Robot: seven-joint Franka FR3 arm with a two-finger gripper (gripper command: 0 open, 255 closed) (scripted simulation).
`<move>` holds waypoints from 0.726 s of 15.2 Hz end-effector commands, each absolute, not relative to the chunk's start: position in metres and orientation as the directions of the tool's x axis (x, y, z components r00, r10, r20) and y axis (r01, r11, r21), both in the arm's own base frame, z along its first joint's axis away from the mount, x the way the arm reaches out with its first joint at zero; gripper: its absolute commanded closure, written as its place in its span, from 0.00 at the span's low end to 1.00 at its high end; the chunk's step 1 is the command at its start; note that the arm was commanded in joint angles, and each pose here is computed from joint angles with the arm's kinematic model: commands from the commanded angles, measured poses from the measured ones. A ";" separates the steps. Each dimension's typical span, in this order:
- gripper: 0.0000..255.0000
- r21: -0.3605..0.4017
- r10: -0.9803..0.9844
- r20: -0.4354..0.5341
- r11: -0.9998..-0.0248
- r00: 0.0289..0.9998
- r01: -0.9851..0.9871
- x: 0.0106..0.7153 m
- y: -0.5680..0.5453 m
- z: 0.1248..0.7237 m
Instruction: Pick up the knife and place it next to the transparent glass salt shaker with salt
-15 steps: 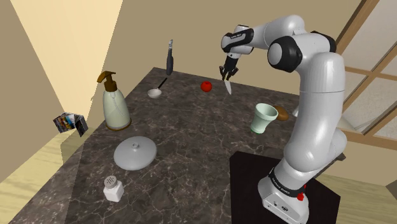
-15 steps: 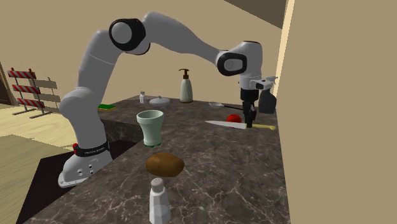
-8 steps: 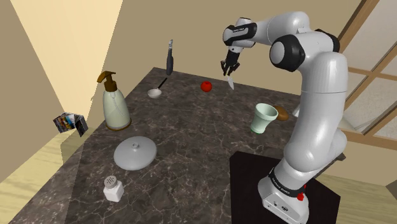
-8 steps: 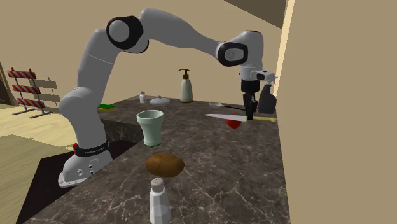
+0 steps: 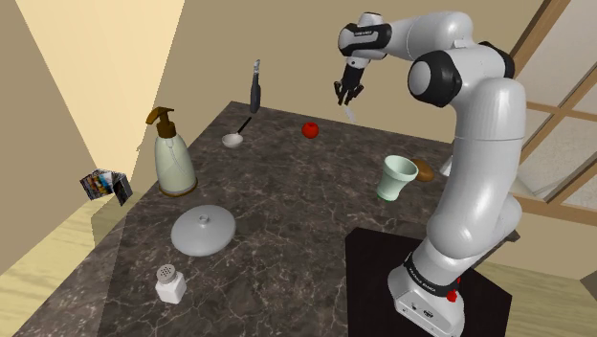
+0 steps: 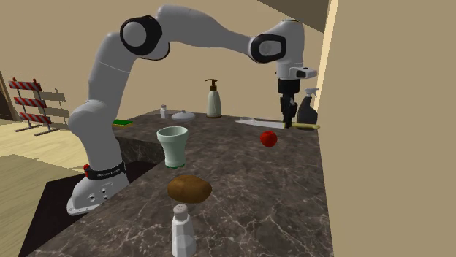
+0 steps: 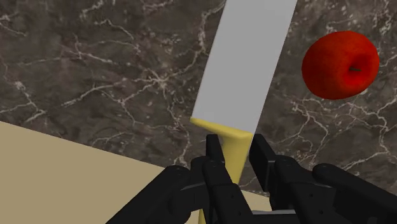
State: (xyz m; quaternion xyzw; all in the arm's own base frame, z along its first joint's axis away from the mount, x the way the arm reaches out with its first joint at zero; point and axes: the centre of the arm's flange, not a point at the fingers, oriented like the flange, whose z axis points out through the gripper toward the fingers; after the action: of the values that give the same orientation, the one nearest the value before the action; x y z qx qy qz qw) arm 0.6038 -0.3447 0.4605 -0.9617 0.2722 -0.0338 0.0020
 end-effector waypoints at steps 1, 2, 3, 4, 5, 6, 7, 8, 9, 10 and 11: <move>1.00 -0.022 -0.524 0.063 -0.852 0.850 -0.523 0.603 -0.345 0.470; 1.00 -0.022 -0.524 0.063 -0.852 0.850 -0.523 0.603 -0.345 0.476; 1.00 -0.022 -0.524 0.063 -0.852 0.850 -0.523 0.603 -0.345 0.481; 1.00 -0.022 -0.524 0.063 -0.852 0.850 -0.523 0.603 -0.345 0.486; 1.00 -0.022 -0.524 0.063 -0.852 0.850 -0.523 0.603 -0.345 0.492; 1.00 -0.022 -0.524 0.063 -0.852 0.850 -0.523 0.603 -0.345 0.492; 1.00 -0.022 -0.524 0.063 -0.852 0.850 -0.523 0.593 -0.353 0.492; 1.00 -0.022 -0.524 0.063 -0.852 0.850 -0.523 0.583 -0.362 0.492; 1.00 -0.022 -0.524 0.063 -0.852 0.850 -0.523 0.572 -0.370 0.492; 1.00 -0.022 -0.524 0.063 -0.852 0.850 -0.523 0.562 -0.378 0.492; 1.00 -0.022 -0.524 0.063 -0.852 0.850 -0.523 0.552 -0.387 0.492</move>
State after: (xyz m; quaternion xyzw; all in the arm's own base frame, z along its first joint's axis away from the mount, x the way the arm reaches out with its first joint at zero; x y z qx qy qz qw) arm 0.5636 -0.3784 0.4926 -0.9615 0.2727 -0.0335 0.0019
